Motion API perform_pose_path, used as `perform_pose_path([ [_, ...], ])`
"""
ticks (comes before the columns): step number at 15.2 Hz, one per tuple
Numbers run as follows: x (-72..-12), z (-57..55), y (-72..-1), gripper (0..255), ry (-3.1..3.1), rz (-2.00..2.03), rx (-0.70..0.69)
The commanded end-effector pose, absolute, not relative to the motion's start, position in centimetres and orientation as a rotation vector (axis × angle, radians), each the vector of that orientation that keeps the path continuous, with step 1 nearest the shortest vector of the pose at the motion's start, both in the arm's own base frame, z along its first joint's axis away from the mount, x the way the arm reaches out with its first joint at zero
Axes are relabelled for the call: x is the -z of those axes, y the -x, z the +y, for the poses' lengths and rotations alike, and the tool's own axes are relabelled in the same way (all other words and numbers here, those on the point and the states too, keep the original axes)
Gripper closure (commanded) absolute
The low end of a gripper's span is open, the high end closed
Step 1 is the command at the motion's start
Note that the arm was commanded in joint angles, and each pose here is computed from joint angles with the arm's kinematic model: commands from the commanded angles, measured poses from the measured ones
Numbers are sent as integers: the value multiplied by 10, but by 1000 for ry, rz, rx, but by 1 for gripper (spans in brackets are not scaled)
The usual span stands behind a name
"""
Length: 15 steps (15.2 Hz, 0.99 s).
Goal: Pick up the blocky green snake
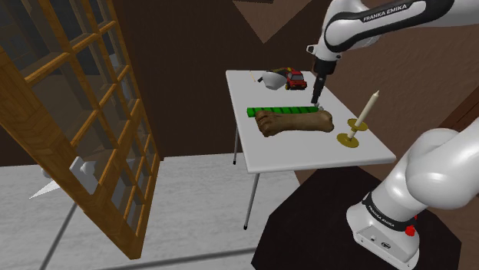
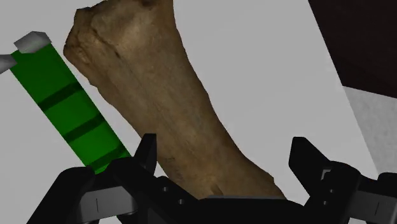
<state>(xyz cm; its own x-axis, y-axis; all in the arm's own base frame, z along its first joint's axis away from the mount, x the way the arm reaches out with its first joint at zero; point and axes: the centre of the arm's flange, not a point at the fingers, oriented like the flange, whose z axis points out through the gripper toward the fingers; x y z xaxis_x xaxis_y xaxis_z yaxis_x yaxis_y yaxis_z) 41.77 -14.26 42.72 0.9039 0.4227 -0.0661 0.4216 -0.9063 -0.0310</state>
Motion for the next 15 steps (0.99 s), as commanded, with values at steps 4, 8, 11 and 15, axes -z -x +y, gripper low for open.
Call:
perform_pose_path([
  [4,-388,-172,-465,0,2969,-890,-112],
  [8,-354,-189,-504,0,2896,-1048,-113],
  [11,-329,-198,-535,0,2835,-1163,-113],
  [15,-294,-205,-577,0,2747,-1312,-113],
])
